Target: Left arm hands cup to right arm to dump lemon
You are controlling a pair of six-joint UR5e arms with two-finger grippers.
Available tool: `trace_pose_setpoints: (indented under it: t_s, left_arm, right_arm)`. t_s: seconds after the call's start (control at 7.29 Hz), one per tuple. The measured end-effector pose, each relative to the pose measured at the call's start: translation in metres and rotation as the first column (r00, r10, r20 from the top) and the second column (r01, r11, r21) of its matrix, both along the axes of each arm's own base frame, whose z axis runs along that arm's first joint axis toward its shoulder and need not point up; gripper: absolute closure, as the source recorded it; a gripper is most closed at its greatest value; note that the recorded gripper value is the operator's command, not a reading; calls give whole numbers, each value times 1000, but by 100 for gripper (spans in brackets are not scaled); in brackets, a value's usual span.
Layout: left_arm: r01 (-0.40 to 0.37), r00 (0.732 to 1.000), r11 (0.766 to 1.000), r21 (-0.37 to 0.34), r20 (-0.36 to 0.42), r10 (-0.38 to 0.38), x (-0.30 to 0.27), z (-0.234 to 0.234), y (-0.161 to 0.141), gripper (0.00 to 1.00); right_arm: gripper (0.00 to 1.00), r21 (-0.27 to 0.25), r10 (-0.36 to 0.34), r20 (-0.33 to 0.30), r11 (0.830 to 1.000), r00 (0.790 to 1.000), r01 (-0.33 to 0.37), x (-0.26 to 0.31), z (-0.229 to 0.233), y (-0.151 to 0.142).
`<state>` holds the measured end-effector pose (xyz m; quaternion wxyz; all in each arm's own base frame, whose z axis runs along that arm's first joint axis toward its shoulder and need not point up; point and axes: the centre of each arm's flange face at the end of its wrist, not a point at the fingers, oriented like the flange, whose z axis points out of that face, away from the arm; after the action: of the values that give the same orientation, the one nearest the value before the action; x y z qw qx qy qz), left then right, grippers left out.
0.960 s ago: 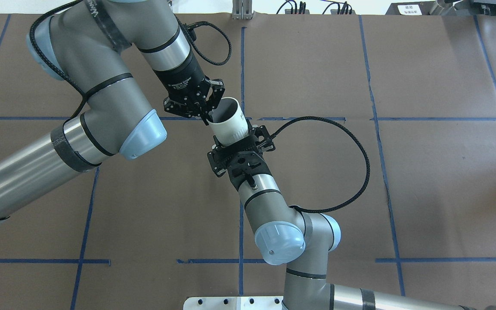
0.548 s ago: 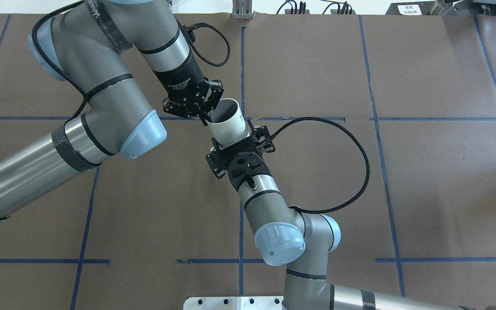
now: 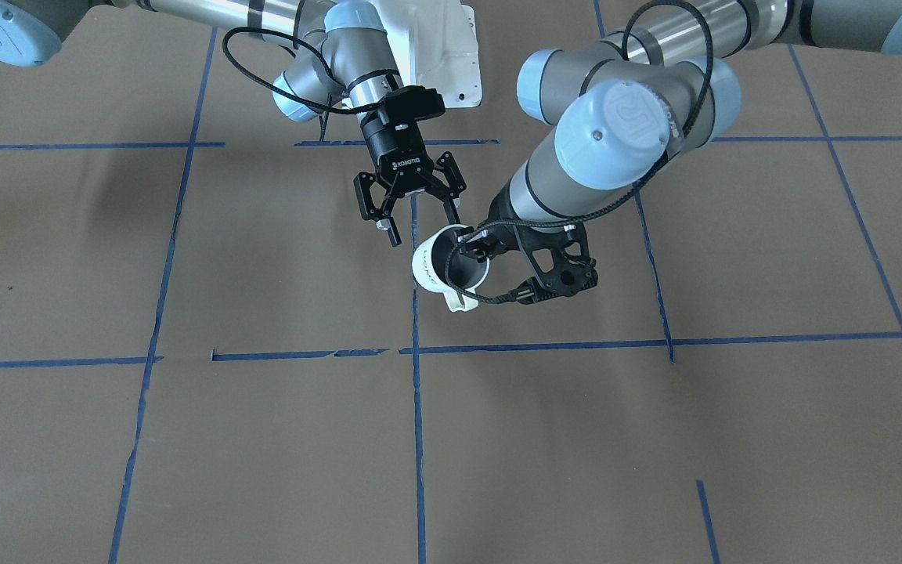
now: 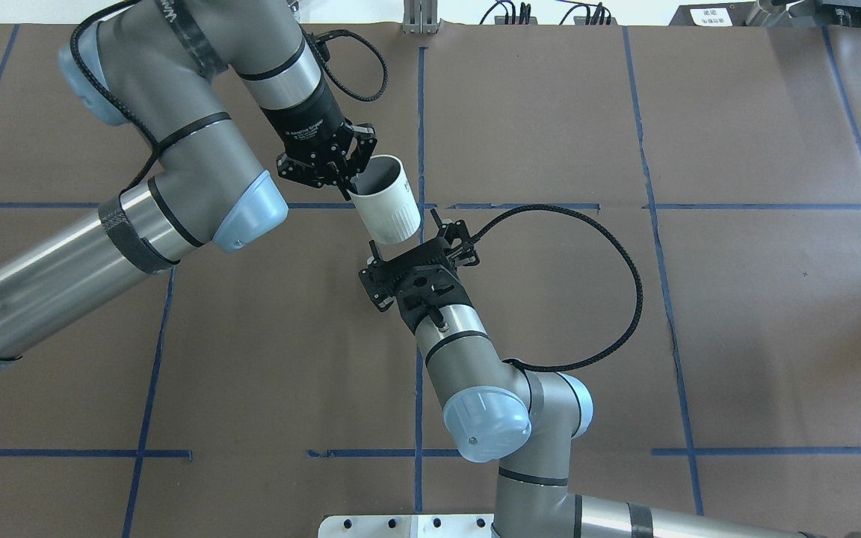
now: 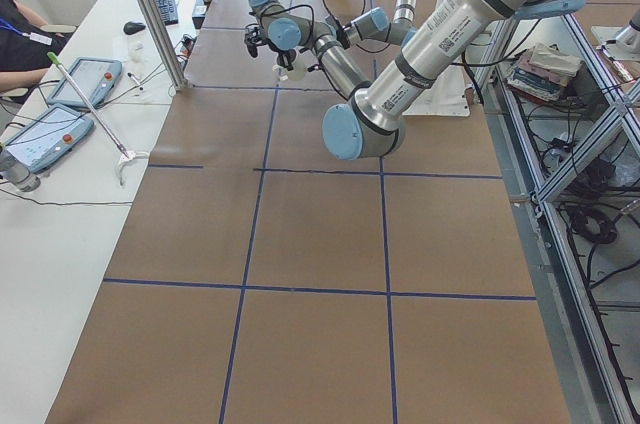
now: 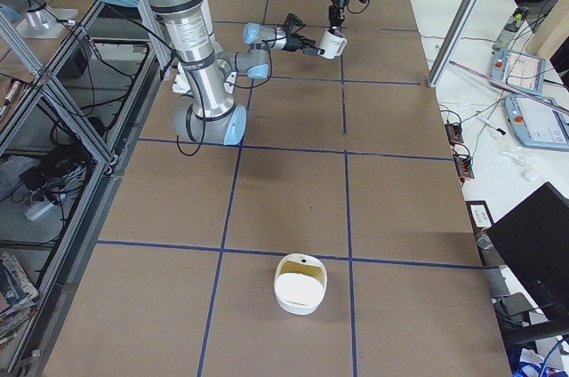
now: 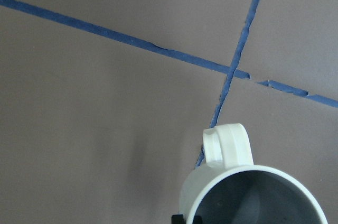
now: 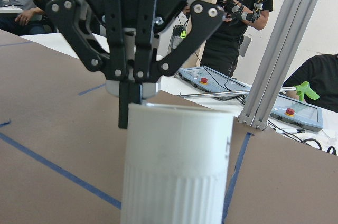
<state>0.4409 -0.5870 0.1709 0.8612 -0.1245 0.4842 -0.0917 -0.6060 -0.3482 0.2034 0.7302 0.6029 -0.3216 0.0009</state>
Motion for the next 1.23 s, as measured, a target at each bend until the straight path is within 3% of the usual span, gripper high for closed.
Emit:
trace_pose_setpoints:
  t_s: [0.41, 0.82, 1.1, 1.23]
  left_arm:
    - [49, 999, 998, 46, 19, -50, -56, 31, -54, 100]
    - [6, 999, 990, 139, 49, -13, -128, 121, -59, 100]
    - [-24, 998, 973, 228, 70, 8, -184, 172, -45, 100]
    - [-36, 997, 964, 263, 81, 15, -212, 197, -30, 100]
  right_arm:
    - [0, 3, -1, -1, 1000, 1000, 1, 2, -1, 0]
    - [0, -10, -38, 19, 999, 999, 39, 18, -18, -31]
    - [0, -119, -111, -23, 987, 994, 108, 36, -11, -80]
    - [0, -202, -161, -54, 968, 986, 147, 54, -7, -109]
